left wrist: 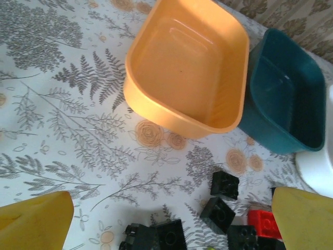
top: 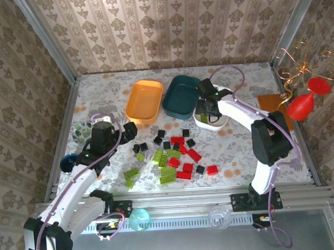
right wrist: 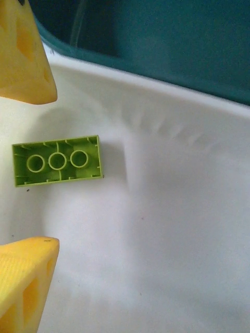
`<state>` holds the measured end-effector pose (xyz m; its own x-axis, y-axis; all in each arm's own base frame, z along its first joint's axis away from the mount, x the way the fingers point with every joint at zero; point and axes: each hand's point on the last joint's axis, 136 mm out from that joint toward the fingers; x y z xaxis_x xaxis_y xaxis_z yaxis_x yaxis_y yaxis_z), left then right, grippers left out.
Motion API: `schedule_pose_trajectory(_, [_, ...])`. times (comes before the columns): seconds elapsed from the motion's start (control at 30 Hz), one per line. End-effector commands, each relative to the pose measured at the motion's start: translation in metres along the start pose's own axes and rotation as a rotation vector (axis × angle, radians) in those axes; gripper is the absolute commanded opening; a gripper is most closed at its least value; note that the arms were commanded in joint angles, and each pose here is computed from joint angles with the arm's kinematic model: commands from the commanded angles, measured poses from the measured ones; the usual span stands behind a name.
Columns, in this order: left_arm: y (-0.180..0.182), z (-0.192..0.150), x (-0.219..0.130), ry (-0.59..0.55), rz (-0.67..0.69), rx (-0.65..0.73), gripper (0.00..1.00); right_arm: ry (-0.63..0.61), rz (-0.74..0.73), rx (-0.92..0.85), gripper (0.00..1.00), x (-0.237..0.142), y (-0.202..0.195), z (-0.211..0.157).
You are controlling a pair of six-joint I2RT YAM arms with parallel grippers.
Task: Sort the legos into containers by color
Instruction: Pick up the lego from the middle-left of the table.
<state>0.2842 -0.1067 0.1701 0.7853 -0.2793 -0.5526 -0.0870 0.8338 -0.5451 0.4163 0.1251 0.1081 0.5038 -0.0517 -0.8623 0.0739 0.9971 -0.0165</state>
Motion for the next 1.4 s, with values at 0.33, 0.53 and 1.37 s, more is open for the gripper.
schedule_pose_trajectory(0.33, [0.023, -0.045, 0.037, 0.200, 0.221, 0.171, 0.89, -0.248, 0.081, -0.045, 0.74, -0.072, 0.015, -0.016])
schedule_pose_trajectory(0.53, [0.036, -0.080, 0.048, 0.293, 0.273, 0.195, 0.69, -0.242, 0.062, -0.034, 0.74, -0.074, 0.005, -0.027])
schedule_pose_trajectory(1.37, [0.057, -0.109, 0.074, 0.345, 0.291, 0.190, 0.39, -0.253, 0.043, -0.017, 0.74, -0.084, -0.004, -0.029])
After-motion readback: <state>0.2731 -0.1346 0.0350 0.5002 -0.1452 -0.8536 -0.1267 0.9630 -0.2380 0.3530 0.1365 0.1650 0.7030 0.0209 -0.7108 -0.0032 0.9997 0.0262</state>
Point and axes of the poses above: each hand's point on the last joint's axis, 136 mm out from that joint toward the fingers, its own x axis out along the fingers, its own y axis along the line the jaws close on, z = x × y, and after that the axes turned 9 degrees about -x, right-handed
